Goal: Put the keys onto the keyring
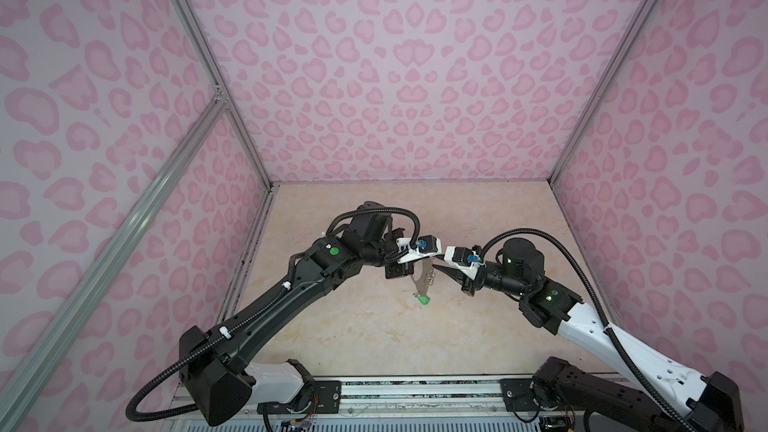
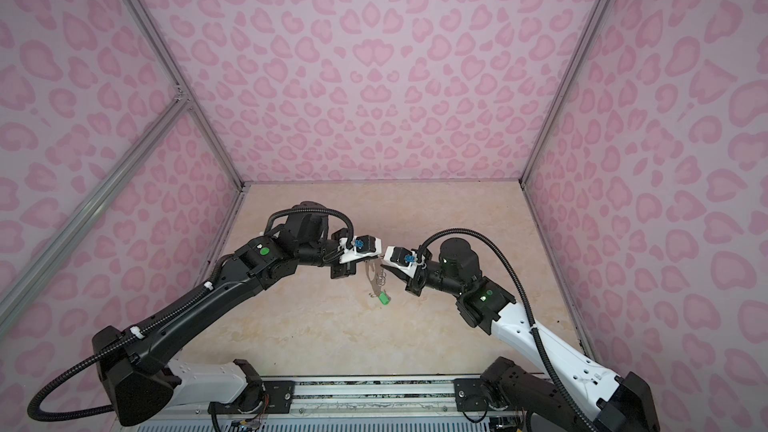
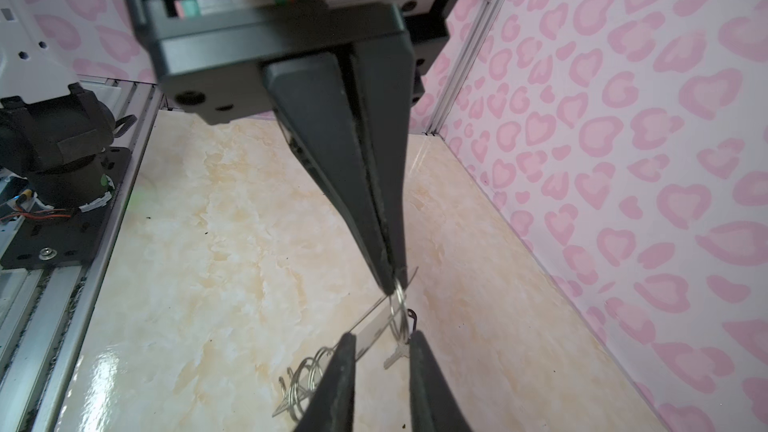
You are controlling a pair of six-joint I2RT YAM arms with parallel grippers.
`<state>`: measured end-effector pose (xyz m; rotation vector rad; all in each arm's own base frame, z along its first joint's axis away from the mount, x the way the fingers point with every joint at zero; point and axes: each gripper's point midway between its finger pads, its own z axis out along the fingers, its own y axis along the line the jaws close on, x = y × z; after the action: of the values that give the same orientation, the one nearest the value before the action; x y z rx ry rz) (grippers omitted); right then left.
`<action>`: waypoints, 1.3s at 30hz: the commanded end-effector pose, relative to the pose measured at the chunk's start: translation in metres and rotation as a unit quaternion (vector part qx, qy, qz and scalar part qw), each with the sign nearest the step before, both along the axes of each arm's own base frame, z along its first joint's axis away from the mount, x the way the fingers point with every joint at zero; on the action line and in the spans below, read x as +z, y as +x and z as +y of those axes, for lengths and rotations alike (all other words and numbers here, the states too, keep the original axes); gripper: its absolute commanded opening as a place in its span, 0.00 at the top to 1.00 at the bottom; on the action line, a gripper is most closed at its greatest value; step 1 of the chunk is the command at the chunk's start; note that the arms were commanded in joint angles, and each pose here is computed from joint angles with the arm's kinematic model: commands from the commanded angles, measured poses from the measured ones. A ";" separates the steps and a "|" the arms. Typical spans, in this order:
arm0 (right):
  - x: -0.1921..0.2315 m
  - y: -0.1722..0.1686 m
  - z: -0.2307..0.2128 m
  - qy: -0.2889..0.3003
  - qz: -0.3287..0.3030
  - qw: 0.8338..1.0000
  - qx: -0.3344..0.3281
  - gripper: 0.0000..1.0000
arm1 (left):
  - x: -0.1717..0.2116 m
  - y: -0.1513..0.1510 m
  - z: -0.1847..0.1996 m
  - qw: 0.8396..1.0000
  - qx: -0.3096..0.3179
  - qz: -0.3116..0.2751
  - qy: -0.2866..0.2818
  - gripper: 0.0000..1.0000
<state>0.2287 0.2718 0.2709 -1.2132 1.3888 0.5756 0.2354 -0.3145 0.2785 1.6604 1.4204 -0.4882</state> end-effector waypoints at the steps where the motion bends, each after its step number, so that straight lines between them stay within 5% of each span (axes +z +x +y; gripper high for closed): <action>1: 0.010 0.004 0.005 0.022 -0.015 1.000 -0.004 0.78 | -0.002 -0.003 0.003 1.000 -0.009 -0.008 0.016 0.97; 24: -0.008 0.006 0.012 0.011 0.010 1.000 0.005 1.00 | 0.005 -0.019 -0.002 0.999 -0.048 0.005 -0.009 0.96; 25: -0.008 0.005 0.012 0.012 0.011 1.000 0.006 1.00 | 0.007 -0.019 -0.001 0.999 -0.047 0.006 -0.016 0.93; 27: -0.006 0.003 0.013 0.020 0.012 1.000 0.012 1.00 | 0.012 -0.016 0.001 0.998 -0.041 0.012 -0.036 0.71; 29: -0.005 0.002 0.014 0.028 0.010 0.999 0.017 1.00 | 0.016 -0.010 0.007 0.998 -0.032 0.021 -0.059 0.65; 39: 0.013 -0.006 0.020 0.077 0.010 0.996 0.050 1.00 | 0.020 -0.010 0.034 0.981 -0.016 0.046 -0.188 0.69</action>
<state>0.2273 0.2873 0.2696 -1.1767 1.3485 0.7021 0.2279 -0.2758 0.2749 1.4479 1.3952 -0.7280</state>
